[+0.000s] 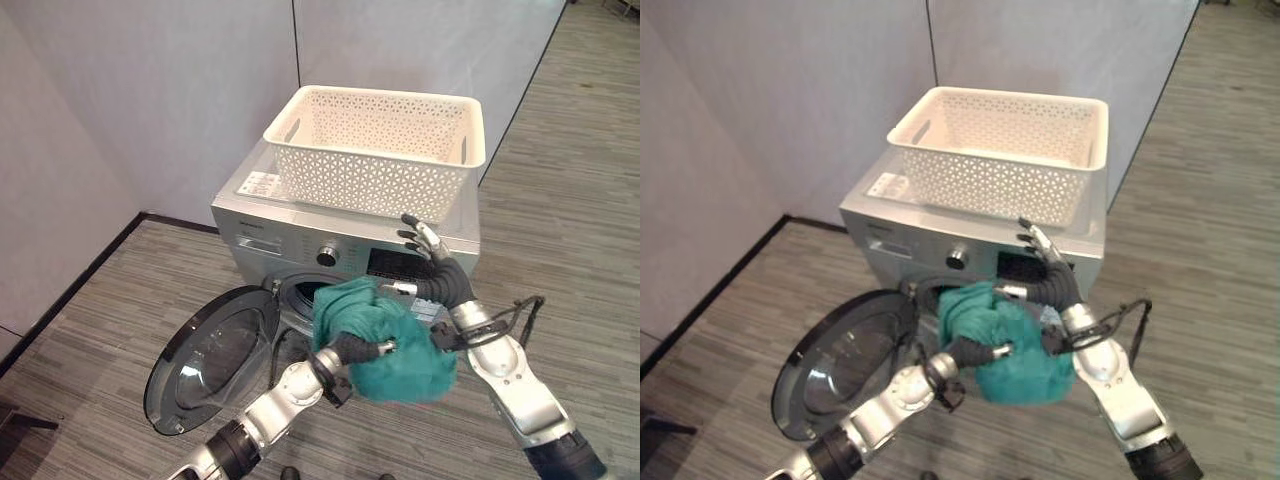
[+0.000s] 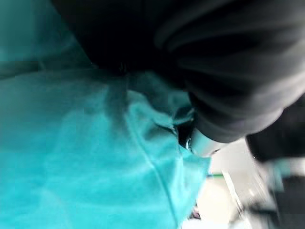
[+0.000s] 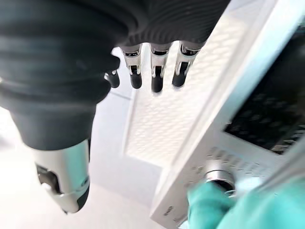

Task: Grab the laundry basket,head to the washer,open it,put in the laundry and shut it.

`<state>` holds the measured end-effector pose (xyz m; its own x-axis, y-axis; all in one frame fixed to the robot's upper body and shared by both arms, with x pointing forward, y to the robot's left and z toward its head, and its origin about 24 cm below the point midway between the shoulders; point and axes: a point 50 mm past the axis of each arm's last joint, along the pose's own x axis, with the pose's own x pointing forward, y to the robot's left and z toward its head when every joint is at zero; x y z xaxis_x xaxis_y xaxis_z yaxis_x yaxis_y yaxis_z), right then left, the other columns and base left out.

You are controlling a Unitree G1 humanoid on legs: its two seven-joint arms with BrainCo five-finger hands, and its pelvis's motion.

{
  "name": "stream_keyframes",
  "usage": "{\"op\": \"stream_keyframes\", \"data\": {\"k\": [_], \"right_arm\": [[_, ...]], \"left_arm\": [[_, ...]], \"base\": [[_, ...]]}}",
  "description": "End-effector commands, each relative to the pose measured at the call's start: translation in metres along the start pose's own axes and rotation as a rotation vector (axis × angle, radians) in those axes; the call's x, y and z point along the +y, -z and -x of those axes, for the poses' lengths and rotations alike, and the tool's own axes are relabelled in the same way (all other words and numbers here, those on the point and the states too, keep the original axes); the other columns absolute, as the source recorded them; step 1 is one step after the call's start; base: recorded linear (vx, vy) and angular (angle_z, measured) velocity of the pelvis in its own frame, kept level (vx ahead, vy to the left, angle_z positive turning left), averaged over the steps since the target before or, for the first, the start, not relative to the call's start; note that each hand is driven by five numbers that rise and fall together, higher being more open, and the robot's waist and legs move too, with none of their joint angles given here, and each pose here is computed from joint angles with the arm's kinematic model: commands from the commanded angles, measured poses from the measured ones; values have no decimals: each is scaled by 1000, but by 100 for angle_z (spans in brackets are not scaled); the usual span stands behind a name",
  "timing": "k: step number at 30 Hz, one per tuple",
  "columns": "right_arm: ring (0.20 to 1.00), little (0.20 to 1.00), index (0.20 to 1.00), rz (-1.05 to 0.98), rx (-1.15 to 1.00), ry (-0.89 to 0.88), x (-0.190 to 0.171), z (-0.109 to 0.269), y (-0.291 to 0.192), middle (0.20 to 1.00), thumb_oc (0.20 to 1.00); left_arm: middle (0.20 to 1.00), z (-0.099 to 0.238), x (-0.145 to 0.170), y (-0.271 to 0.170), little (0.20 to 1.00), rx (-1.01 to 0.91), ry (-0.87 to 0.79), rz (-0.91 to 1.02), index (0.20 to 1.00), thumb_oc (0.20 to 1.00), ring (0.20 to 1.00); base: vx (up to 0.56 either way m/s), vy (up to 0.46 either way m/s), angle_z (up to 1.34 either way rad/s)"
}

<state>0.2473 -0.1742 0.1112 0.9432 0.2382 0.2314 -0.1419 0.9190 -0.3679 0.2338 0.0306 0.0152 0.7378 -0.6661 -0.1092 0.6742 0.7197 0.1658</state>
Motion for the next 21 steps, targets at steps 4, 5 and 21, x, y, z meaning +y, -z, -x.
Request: {"op": "stream_keyframes", "data": {"k": [4, 5, 21], "right_arm": [[1000, 1000, 1000, -109, -7, 66, -30, 21, 5, 1000, 1000], [1000, 1000, 1000, -111, 15, 69, -35, 28, 9, 1000, 1000], [1000, 1000, 1000, -149, 1147, 59, -11, 227, 176, 1000, 1000]], "left_arm": [[200, 18, 33, 8, 200, -23, -118, 2, 200, 200, 200], [200, 25, 39, 12, 200, -11, -139, -1, 200, 200, 200], [200, 103, 63, 68, 200, 200, -375, 106, 200, 200, 200]], "base": [[0, 0, 0], [35, 6, -2], [-6, 3, -5]]}}
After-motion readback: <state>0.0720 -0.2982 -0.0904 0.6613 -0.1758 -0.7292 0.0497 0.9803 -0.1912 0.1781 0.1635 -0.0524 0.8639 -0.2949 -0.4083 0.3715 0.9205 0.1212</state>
